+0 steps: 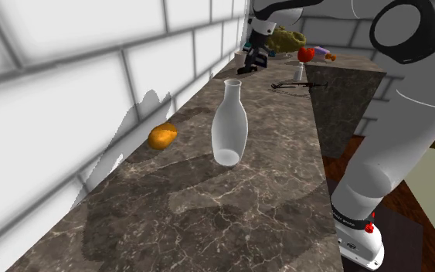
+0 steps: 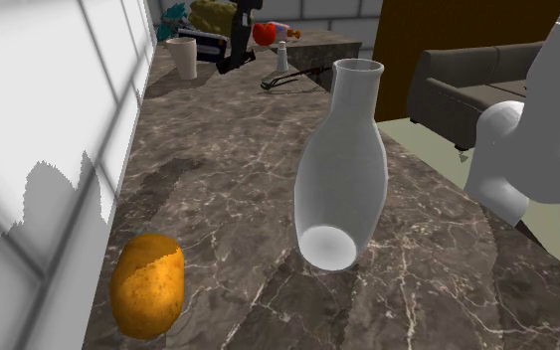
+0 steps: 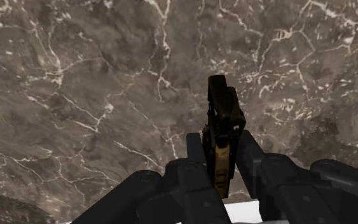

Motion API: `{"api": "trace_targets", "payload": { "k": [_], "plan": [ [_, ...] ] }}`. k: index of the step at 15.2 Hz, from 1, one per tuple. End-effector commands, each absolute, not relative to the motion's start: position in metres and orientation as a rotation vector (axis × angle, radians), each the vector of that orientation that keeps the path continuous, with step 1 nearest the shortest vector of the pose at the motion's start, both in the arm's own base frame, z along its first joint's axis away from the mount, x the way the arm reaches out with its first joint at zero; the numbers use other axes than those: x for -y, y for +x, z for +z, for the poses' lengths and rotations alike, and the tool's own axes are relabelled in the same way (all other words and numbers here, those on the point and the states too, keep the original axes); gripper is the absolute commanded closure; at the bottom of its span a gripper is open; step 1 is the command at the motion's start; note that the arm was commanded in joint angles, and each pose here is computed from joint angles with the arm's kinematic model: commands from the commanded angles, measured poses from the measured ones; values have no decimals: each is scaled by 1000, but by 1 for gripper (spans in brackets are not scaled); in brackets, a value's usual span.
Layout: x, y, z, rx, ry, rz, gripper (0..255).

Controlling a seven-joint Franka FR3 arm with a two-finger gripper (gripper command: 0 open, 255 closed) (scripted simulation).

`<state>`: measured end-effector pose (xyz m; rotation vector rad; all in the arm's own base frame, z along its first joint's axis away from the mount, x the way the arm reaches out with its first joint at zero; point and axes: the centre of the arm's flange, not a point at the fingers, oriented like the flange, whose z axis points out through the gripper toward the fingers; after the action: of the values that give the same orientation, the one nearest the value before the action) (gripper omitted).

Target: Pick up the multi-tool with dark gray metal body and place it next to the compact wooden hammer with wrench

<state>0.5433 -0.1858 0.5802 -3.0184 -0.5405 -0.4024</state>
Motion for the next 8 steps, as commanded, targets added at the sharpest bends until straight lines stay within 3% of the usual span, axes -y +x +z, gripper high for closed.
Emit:
{"api": "trace_targets", "payload": {
  "k": [1, 8],
  "plan": [
    [213, 542, 580, 544, -3018, -402, 255],
    [305, 538, 580, 544, -3018, -402, 255]
  ]
}}
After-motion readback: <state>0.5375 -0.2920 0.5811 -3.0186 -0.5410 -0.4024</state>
